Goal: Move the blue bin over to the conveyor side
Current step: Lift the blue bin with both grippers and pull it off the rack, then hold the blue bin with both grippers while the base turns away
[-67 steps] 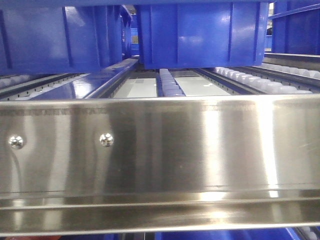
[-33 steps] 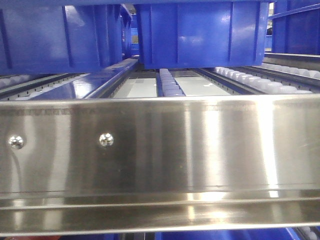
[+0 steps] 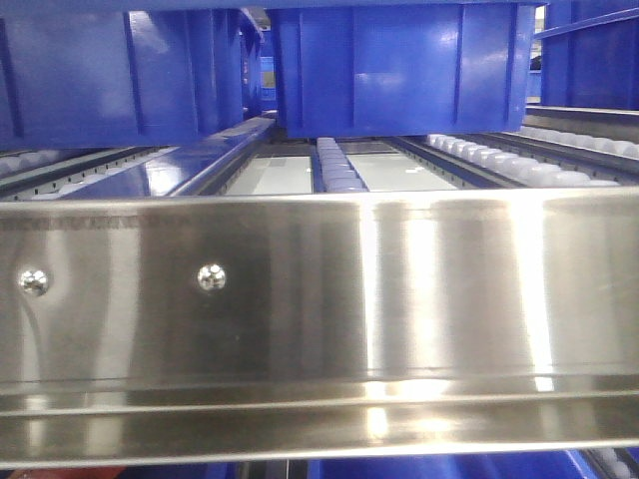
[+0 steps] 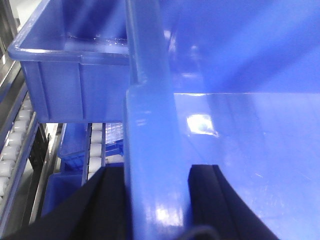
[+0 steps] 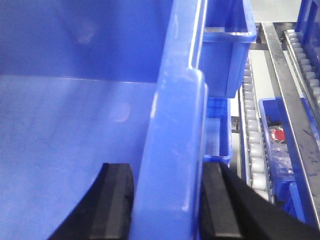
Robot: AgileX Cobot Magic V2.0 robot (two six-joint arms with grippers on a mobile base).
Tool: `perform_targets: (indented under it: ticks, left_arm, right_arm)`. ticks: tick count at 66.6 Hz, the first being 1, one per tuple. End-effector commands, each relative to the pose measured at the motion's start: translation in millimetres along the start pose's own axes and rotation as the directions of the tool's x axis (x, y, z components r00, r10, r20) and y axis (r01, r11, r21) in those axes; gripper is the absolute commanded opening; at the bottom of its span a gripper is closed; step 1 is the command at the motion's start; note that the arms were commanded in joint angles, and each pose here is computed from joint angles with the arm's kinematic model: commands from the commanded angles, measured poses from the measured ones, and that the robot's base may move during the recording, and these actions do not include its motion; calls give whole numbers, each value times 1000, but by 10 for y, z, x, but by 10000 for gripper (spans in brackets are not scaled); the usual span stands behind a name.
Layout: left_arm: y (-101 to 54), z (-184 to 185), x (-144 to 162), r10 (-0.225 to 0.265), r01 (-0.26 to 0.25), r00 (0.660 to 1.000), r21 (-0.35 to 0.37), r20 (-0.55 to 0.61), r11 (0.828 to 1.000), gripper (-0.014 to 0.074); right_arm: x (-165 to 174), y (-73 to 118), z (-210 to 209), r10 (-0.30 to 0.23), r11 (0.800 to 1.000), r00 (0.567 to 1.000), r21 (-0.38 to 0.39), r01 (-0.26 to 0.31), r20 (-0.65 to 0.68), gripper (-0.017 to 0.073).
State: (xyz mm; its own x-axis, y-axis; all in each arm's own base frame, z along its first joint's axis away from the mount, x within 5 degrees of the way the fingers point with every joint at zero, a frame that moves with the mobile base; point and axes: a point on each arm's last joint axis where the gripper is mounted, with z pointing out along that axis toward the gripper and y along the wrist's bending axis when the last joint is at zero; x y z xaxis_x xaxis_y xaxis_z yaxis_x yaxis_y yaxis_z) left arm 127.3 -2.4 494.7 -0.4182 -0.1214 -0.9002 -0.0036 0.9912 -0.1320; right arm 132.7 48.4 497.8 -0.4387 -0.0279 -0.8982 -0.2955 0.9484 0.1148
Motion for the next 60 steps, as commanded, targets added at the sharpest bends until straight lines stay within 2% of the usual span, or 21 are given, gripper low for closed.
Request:
perform_targets:
  ticks: [1, 60]
  left_arm:
    - [59, -118, -141, 74, -61, 985, -84, 157, 995, -13]
    - [48, -228, -127, 76, -62, 980, -83, 186, 995, -13]
  right_arm:
    - [-120, -94, -143, -94, 991, 986, 110, 80, 137, -79]
    - [-120, -94, -143, -94, 991, 986, 110, 80, 137, -79]
